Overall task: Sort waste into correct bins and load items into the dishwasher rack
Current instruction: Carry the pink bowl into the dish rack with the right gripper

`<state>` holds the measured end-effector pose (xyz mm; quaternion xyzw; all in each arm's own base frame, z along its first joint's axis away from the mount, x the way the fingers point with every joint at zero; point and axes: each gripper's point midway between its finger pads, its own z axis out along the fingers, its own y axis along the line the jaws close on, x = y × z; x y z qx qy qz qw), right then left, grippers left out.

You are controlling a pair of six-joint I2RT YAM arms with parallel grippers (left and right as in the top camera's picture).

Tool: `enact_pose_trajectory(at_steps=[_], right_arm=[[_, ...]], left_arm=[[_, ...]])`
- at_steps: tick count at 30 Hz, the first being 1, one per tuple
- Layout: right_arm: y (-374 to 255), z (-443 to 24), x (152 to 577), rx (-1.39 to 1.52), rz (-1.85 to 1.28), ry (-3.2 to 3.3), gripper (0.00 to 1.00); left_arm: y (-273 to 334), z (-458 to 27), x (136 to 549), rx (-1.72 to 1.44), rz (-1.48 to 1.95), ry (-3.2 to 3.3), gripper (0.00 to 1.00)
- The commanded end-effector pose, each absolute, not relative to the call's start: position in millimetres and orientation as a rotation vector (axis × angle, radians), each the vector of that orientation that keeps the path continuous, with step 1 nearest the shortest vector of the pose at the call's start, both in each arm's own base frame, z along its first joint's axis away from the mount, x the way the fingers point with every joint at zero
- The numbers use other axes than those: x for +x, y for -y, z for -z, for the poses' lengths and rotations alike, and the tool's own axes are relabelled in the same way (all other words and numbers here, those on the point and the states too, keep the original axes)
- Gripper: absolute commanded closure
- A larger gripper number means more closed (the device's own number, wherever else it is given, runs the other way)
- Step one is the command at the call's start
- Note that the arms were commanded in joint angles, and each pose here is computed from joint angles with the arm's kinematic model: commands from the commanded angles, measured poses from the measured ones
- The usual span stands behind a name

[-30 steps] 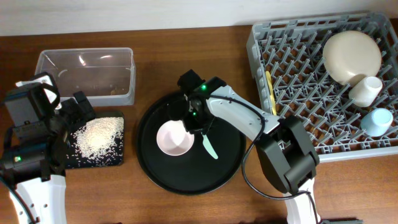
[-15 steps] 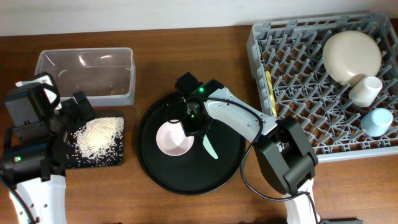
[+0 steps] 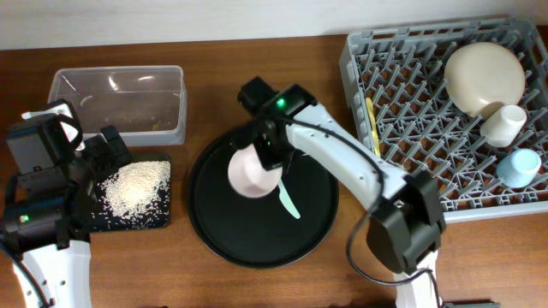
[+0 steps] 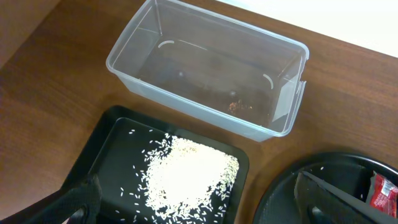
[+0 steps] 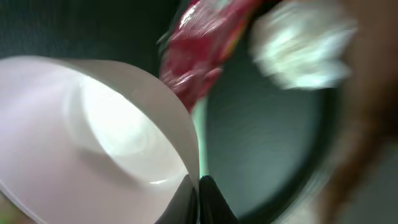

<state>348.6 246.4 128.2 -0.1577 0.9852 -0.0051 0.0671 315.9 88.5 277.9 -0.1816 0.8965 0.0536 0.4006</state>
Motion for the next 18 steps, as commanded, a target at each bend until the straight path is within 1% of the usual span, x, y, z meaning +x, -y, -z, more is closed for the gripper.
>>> enact_pose_trajectory(at_steps=[1,3,6,13,15,18], right_arm=[[-185,-214,396,-0.361,0.518,-2.614,0.96],[-153,-250,413,-0.328,0.767,-2.453,0.96],[-113,-283,431,-0.382,1.079,-2.298,0.96],[-42,-278,468,-0.717,1.383,-2.331,0.96],[-16,-290,481,-0.686,1.490,-2.293,0.95],[14,-302,496,-0.619,1.533,-2.272,0.96]], left_arm=[[-91,-287,316,-0.477,-0.136,-2.239,0.01],[-91,-287,316,-0.477,-0.136,-2.239,0.01],[-91,-287,316,-0.477,-0.136,-2.239,0.01],[-91,-287,316,-0.477,-0.136,-2.239,0.01],[-91,-287,316,-0.477,-0.136,-2.239,0.01],[-91,-287,316,-0.477,-0.136,-2.239,0.01]])
